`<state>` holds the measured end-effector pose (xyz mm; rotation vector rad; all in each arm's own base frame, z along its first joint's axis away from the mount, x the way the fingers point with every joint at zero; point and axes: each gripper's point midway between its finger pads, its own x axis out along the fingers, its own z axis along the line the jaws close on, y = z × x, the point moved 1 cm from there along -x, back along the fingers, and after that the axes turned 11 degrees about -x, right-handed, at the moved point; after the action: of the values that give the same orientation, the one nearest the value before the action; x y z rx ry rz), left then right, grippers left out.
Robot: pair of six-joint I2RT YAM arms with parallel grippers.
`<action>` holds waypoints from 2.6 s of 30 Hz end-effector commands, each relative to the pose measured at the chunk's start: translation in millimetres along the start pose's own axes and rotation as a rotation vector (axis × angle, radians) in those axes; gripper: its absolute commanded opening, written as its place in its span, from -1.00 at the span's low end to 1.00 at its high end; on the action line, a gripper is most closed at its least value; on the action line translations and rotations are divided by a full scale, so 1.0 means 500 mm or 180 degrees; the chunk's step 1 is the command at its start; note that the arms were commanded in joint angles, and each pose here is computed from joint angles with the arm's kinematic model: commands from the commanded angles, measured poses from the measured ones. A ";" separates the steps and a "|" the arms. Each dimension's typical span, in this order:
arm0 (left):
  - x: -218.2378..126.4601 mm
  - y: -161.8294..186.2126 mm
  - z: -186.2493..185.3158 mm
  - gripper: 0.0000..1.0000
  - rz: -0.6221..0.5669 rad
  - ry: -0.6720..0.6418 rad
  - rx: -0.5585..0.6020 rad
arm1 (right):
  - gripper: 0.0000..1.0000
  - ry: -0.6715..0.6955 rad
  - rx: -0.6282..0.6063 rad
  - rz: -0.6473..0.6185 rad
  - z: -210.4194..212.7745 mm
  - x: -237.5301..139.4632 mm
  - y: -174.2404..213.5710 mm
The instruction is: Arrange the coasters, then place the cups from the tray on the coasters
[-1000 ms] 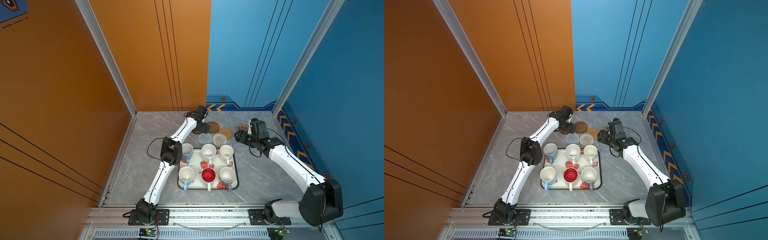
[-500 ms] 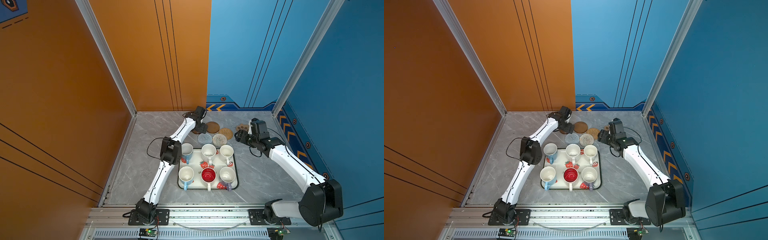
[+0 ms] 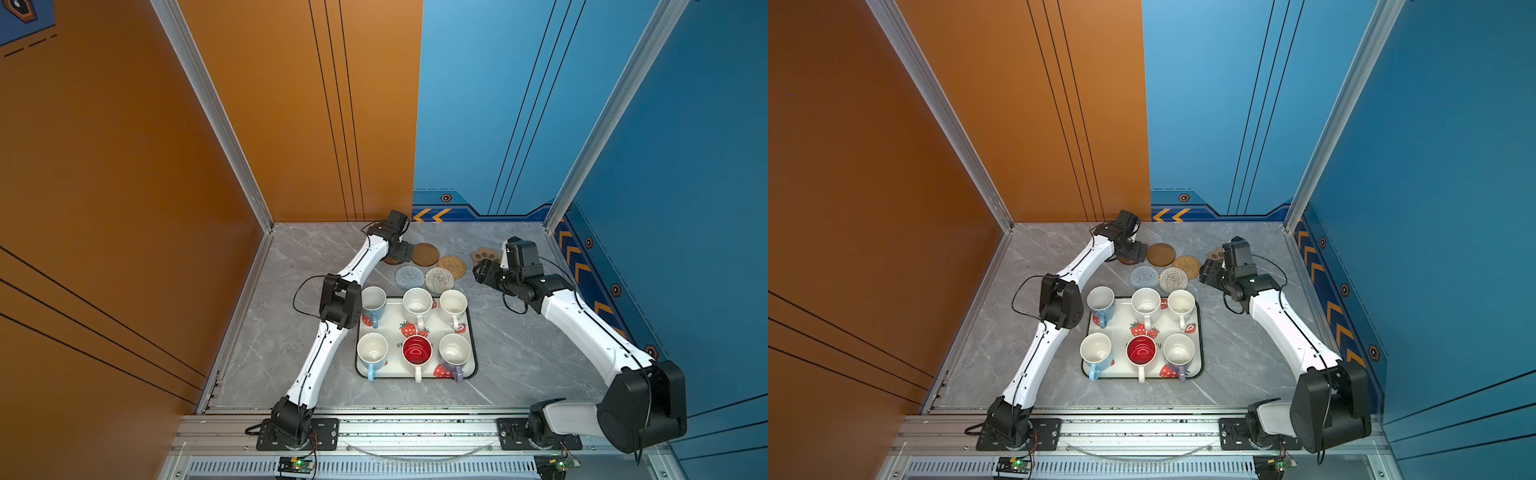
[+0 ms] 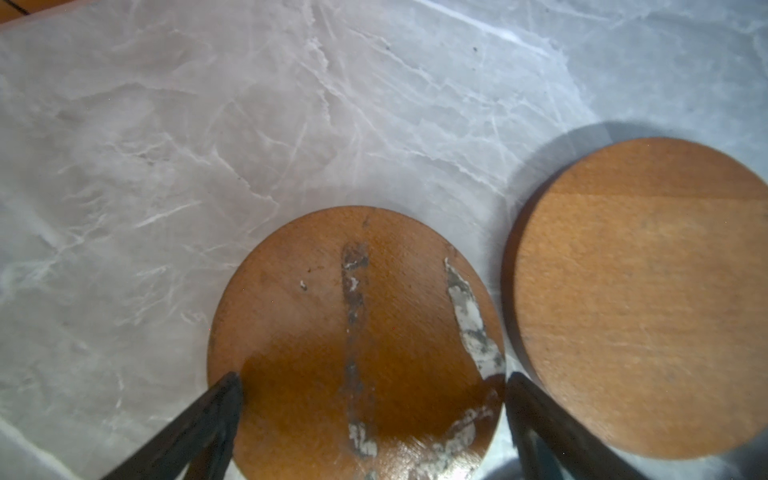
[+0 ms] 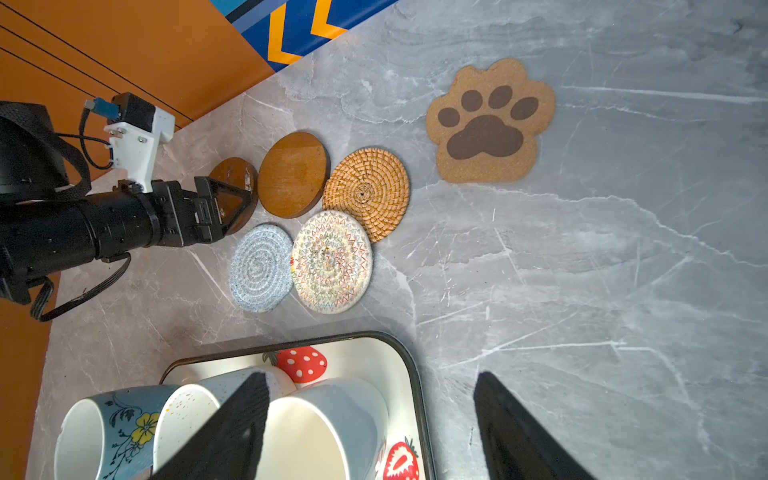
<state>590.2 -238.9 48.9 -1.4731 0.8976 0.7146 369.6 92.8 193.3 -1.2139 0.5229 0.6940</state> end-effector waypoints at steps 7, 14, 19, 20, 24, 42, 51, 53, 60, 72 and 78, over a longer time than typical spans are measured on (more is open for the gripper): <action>0.016 0.058 0.104 0.93 0.0406 -0.0282 -0.0409 | 0.53 -0.0057 0.0000 0.0022 0.005 -0.012 0.001; -0.002 0.082 0.125 0.93 0.0556 -0.0345 -0.0492 | 0.53 -0.0068 0.0006 0.0022 0.006 -0.011 0.003; -0.056 0.032 0.092 0.92 0.0335 -0.0214 -0.0505 | 0.54 -0.0075 0.0007 0.0018 0.007 -0.012 0.002; -0.068 0.021 0.082 0.93 0.0278 -0.0182 -0.0494 | 0.53 -0.0071 0.0003 0.0023 0.006 -0.011 0.003; -0.114 -0.033 0.035 0.93 0.0038 0.0072 -0.0544 | 0.54 -0.0058 -0.0002 0.0035 0.004 -0.009 0.006; -0.021 -0.105 -0.123 0.58 -0.0408 0.1373 -0.1006 | 0.55 -0.0046 0.0054 0.0074 -0.016 -0.010 0.023; 0.001 -0.138 -0.119 0.59 -0.0774 0.1358 -0.0942 | 0.55 0.0001 0.0098 0.0099 -0.038 -0.016 0.029; -0.002 -0.144 -0.113 0.60 -0.0855 0.1273 -0.0827 | 0.55 -0.0006 0.0105 0.0114 -0.039 -0.013 0.029; 0.004 -0.142 -0.065 0.53 -0.0911 0.0854 -0.0415 | 0.54 -0.0045 0.0089 0.0174 -0.036 -0.005 0.029; 0.002 -0.129 -0.017 0.53 -0.0833 0.0392 0.0049 | 0.55 -0.0086 0.0091 0.0233 -0.033 0.006 0.029; 0.020 -0.114 -0.016 0.52 -0.0763 0.0387 0.0245 | 0.55 -0.0072 0.0076 0.0225 -0.035 0.002 0.031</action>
<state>642.3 -254.3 67.2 -1.5896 0.8205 0.4219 361.9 79.6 174.8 -1.1582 0.5552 0.7381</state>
